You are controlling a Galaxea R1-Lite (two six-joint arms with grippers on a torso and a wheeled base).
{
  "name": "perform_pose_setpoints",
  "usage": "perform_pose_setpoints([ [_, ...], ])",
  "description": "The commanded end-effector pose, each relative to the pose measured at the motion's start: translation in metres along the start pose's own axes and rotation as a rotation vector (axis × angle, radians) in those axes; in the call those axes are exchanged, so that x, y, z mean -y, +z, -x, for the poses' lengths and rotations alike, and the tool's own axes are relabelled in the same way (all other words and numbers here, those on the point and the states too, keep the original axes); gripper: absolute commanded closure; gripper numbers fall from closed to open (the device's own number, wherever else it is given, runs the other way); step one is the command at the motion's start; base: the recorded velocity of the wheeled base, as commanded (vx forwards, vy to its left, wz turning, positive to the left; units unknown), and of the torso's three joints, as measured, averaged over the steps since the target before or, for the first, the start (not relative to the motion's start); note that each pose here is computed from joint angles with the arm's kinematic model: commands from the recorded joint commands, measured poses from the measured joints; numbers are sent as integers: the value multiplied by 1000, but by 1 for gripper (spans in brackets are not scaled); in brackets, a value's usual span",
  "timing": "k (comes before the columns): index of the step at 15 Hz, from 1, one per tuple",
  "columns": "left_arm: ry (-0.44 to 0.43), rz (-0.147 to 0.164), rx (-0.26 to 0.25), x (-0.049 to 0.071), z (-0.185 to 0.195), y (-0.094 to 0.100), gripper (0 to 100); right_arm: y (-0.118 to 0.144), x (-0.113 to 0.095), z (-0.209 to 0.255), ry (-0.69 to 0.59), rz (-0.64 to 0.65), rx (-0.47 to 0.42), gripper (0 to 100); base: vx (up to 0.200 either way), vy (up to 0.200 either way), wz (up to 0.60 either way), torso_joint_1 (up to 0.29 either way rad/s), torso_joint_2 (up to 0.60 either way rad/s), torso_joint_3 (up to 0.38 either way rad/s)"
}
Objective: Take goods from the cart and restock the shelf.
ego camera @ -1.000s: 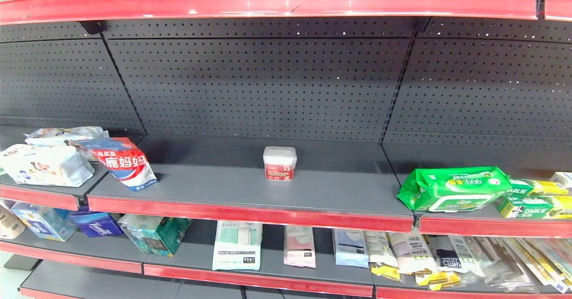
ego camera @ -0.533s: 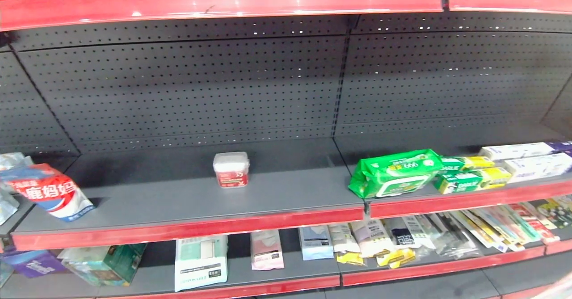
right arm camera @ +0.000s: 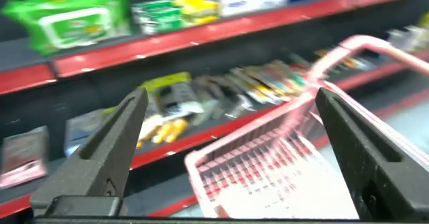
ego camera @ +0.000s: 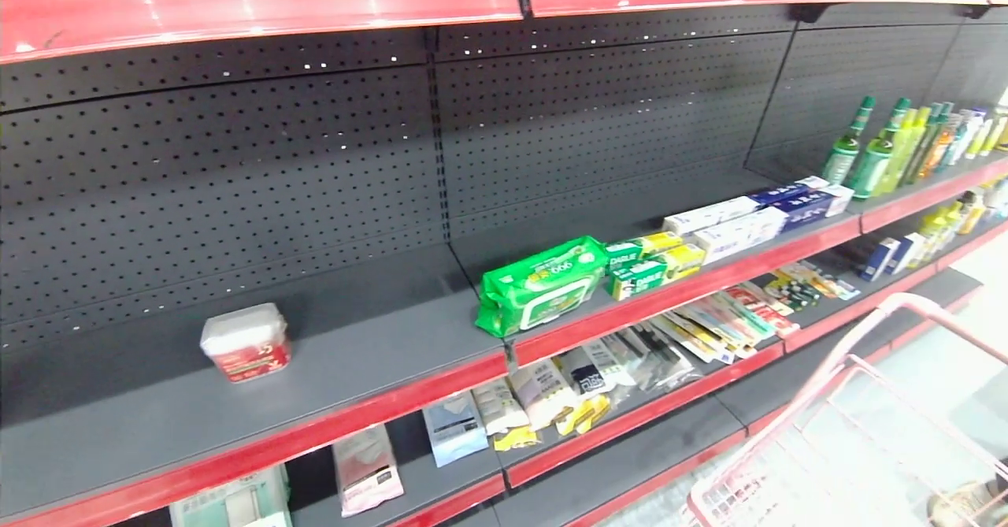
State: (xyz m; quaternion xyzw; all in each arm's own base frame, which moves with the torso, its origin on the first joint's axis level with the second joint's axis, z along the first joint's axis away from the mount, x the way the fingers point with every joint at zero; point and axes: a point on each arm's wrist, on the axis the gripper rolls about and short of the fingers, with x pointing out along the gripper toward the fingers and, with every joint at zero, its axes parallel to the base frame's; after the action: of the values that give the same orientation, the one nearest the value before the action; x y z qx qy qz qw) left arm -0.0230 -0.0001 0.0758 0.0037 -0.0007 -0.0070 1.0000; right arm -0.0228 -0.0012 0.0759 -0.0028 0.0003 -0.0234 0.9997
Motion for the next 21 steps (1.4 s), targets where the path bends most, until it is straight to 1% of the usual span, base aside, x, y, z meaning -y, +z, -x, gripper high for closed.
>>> perform_pose_setpoints([
  [1,0,0,-1,0,0,0,0,0,0,0,1,1,0,0,0,0,-600,2,-7,2],
  [7,0,0,-1,0,0,0,0,0,0,0,1,-1,0,0,0,0,-600,2,2,-1],
  [15,-1,0,-1,0,0,0,0,0,0,-1,5,1,-7,0,0,0,0,0,0,0],
  [16,0,0,-1,0,0,0,0,0,0,-1,-5,-21,-4,0,0,0,0,0,0,0],
  [17,-1,0,-1,0,0,0,0,15,0,2,23,-56,29,0,0,0,0,0,0,0],
  [18,0,0,0,0,0,0,0,75,0,-8,69,-143,14,0,0,0,0,0,0,0],
  [19,0,0,-1,0,0,0,0,126,-1,-29,41,-296,-13,0,0,0,0,0,0,0],
  [20,0,0,-1,0,0,0,0,145,-3,-47,42,-281,-53,0,0,0,0,0,0,0],
  [21,-1,-2,-1,0,0,0,0,150,-4,-76,-21,-188,-148,0,0,0,0,0,0,0],
])
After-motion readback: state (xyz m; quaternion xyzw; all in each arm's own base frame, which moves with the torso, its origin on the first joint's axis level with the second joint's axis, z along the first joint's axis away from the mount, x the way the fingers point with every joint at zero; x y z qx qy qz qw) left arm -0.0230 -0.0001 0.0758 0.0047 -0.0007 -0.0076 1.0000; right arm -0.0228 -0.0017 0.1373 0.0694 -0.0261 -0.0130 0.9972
